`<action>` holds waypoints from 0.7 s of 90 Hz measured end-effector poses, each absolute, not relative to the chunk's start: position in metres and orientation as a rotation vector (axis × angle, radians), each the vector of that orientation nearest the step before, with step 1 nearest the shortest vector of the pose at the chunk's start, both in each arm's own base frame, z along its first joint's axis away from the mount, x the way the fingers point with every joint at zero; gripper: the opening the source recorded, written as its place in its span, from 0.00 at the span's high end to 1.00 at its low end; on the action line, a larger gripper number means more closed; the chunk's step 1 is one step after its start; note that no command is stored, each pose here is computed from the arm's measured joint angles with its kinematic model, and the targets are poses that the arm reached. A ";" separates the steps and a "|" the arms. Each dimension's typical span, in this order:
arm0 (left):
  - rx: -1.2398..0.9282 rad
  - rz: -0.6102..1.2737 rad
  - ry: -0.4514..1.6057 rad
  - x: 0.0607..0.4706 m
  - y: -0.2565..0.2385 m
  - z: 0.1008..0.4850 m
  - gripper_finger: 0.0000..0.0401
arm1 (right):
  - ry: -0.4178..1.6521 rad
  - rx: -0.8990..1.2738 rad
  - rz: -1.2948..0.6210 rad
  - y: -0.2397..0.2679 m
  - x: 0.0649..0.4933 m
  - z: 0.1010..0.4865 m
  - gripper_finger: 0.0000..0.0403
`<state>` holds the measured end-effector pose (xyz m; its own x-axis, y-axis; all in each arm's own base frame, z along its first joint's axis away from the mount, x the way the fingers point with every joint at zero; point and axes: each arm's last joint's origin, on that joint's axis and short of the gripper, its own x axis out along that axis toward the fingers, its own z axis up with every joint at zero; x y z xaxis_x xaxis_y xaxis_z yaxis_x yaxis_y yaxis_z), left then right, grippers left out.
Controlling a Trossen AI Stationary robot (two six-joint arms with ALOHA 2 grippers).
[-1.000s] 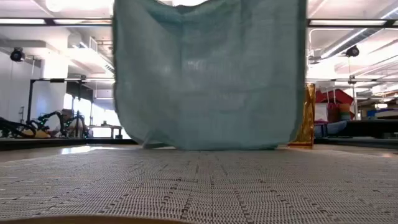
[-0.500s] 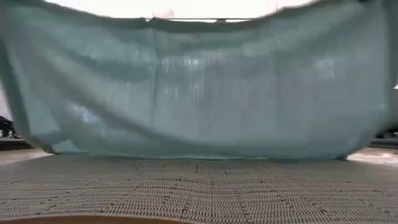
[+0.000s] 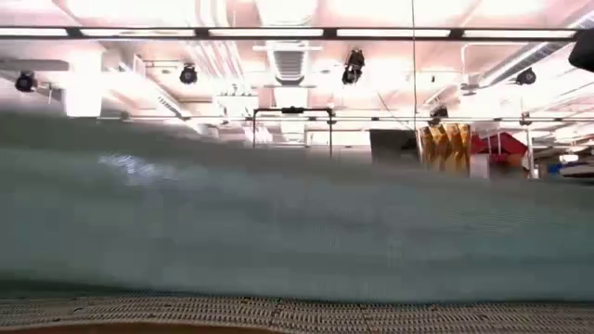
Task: Set table place
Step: Fold the table napkin
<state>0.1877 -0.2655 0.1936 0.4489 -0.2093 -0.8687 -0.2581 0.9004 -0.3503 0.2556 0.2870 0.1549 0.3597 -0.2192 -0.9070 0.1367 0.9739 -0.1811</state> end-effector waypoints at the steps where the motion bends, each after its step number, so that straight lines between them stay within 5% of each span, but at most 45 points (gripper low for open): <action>1: -0.481 0.035 1.124 0.187 -0.266 0.193 1.00 | 1.180 -0.078 -0.229 0.287 0.256 0.155 1.00; 20: -0.524 0.110 1.188 0.186 -0.269 0.178 0.99 | 1.177 -0.069 -0.227 0.286 0.257 0.157 1.00; 35: -0.516 0.179 1.216 0.183 -0.264 0.176 0.88 | 1.232 -0.009 -0.184 0.287 0.259 0.157 0.98; 63: -0.585 0.112 1.320 0.178 -0.266 0.185 0.52 | 1.396 0.237 0.025 0.300 0.260 0.164 0.67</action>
<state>0.1783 -0.2657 0.1849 0.2657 -0.2466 -0.9320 -0.3998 0.8515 -0.3393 0.2599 0.3000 0.1638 0.1782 0.1573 -0.9713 0.1221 0.9760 0.1805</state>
